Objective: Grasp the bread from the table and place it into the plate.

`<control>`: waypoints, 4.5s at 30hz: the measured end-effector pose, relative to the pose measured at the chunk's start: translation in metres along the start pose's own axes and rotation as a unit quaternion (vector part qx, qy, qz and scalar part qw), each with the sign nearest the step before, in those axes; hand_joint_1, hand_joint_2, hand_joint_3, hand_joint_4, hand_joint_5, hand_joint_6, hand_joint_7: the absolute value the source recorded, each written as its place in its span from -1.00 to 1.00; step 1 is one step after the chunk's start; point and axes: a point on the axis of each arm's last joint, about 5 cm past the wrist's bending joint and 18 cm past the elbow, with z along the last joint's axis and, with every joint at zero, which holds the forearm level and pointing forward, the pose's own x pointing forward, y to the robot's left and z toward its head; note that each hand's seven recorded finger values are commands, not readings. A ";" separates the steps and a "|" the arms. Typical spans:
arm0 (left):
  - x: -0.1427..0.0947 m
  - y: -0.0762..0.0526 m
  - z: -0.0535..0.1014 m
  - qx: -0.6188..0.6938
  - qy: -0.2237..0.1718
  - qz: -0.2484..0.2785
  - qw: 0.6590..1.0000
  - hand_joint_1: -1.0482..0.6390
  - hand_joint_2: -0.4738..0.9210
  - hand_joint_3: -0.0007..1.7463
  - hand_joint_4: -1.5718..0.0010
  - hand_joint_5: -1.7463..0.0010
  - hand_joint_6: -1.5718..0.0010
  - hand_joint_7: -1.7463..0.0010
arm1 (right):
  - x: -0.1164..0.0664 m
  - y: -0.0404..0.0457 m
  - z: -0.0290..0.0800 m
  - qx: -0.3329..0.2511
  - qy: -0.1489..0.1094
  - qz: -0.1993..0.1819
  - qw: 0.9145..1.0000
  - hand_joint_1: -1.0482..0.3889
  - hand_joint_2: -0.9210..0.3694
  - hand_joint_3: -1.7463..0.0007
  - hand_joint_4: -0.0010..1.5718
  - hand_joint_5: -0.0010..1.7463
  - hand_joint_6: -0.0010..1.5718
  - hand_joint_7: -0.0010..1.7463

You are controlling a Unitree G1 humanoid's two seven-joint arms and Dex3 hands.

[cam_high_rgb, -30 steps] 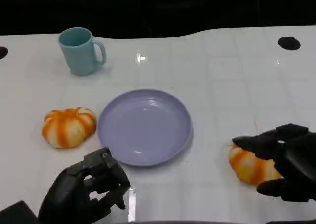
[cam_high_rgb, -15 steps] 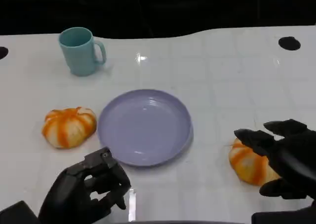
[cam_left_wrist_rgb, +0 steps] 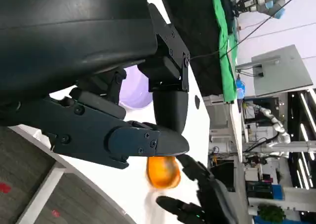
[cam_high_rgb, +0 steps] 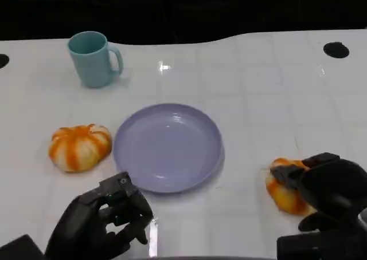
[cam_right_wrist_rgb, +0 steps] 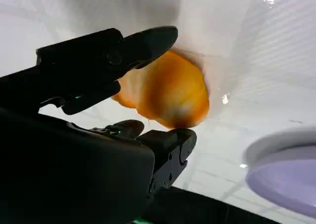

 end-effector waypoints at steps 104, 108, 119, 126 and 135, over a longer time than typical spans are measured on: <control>0.000 -0.010 0.004 0.002 0.001 -0.018 1.000 -0.38 1.00 -0.63 0.14 -1.00 0.25 -0.78 | 0.095 -0.0588 0.091 0.181 -0.268 -0.049 0.945 -0.54 -1.00 0.62 -0.97 -0.65 -0.77 -0.99; 0.000 -0.009 0.005 0.003 0.000 -0.016 1.000 -0.40 1.00 -0.63 0.14 -1.00 0.25 -0.79 | 0.086 -0.0540 0.084 0.197 -0.274 -0.063 0.939 -0.47 -1.00 0.68 -1.00 -0.40 -0.70 -0.96; 0.001 -0.005 0.005 0.003 -0.002 -0.009 1.000 -0.39 1.00 -0.65 0.12 -1.00 0.25 -0.79 | 0.046 -0.0292 0.050 0.263 -0.271 -0.161 0.912 -0.22 -1.00 0.79 -0.78 0.05 -0.44 -0.82; 0.001 -0.006 0.005 -0.001 0.002 -0.010 1.000 -0.38 1.00 -0.65 0.13 -1.00 0.25 -0.78 | 0.014 -0.0177 0.022 0.258 -0.241 -0.192 0.916 -0.02 -0.96 0.93 -0.43 0.12 -0.26 -0.75; 0.000 -0.011 0.003 -0.005 0.008 -0.015 1.000 -0.39 1.00 -0.64 0.14 -1.00 0.25 -0.78 | -0.020 -0.0022 0.003 0.271 -0.229 -0.237 0.904 0.31 -0.18 -0.12 -0.04 0.54 0.08 0.07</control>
